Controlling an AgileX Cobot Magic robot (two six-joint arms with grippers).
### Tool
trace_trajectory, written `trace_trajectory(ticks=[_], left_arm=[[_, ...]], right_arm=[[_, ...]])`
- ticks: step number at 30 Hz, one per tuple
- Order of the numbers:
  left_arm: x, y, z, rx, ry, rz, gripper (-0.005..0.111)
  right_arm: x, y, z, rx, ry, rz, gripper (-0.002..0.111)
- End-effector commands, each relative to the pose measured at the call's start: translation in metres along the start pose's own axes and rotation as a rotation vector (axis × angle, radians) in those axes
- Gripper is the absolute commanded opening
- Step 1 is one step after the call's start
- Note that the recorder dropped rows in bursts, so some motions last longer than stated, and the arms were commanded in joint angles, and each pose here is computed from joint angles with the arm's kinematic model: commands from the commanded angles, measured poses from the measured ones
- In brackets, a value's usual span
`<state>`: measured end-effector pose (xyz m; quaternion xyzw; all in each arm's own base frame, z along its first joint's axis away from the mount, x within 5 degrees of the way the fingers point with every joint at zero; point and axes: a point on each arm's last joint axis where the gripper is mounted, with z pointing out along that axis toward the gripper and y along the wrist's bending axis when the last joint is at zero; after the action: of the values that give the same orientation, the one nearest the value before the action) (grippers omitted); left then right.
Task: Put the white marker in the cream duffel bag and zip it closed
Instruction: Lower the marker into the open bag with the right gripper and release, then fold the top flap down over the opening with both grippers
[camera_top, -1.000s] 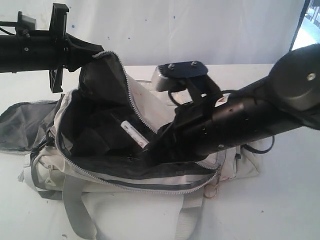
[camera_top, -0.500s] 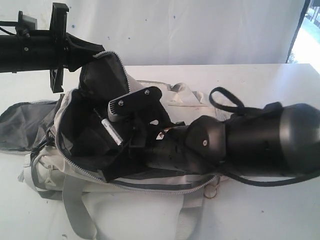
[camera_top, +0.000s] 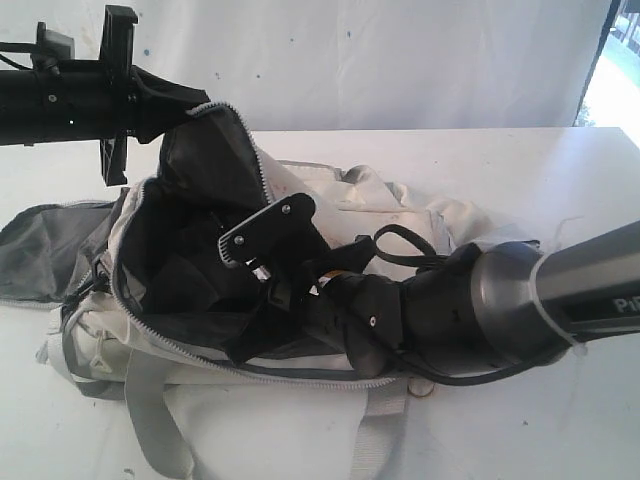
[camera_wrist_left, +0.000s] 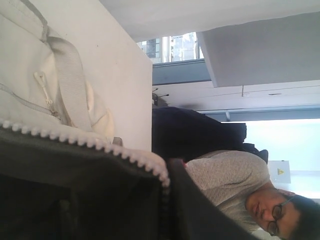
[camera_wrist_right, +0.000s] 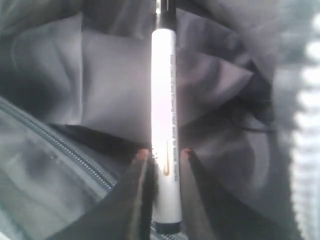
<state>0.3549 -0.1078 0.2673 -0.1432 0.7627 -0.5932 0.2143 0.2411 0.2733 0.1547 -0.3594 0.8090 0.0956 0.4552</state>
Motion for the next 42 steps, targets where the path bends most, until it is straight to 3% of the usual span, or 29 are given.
trace_trajectory(ticks=[1, 2, 4, 11, 17, 23, 26, 29, 34, 42], left_arm=[[0.000, -0.004, 0.001, 0.028, 0.002, -0.003, 0.000], [0.000, -0.004, 0.001, 0.028, 0.002, -0.003, 0.000], [0.000, -0.004, 0.001, 0.028, 0.002, -0.003, 0.000], [0.000, -0.005, 0.001, 0.030, 0.004, 0.004, 0.000], [0.003, 0.000, 0.001, -0.022, 0.032, 0.070, 0.000], [0.010, 0.006, 0.000, -0.072, 0.123, 0.270, 0.000], [0.013, 0.011, -0.001, -0.115, 0.171, 0.369, 0.000], [0.016, 0.014, -0.002, -0.128, 0.217, 0.503, 0.000], [0.024, 0.015, -0.005, -0.107, 0.319, 0.582, 0.000], [0.029, 0.028, -0.010, -0.212, 0.442, 0.681, 0.001]], right_arm=[[0.000, -0.006, 0.001, 0.032, -0.019, -0.001, 0.040], [-0.001, -0.006, 0.001, 0.033, -0.021, 0.013, 0.055], [0.000, -0.006, 0.001, 0.036, -0.018, 0.036, 0.066], [-0.014, -0.003, -0.021, -0.063, 0.008, 0.087, 0.066], [-0.033, 0.007, -0.068, -0.287, 0.084, 0.223, 0.064], [-0.027, 0.012, -0.089, -0.443, 0.292, 0.410, 0.053], [-0.016, 0.008, -0.097, -0.507, 0.450, 0.423, 0.048], [-0.007, -0.002, -0.099, -0.464, 0.551, 0.415, 0.041], [0.005, -0.032, -0.096, -0.272, 0.648, 0.460, 0.032], [0.015, -0.068, -0.096, -0.196, 0.688, 0.571, 0.032]])
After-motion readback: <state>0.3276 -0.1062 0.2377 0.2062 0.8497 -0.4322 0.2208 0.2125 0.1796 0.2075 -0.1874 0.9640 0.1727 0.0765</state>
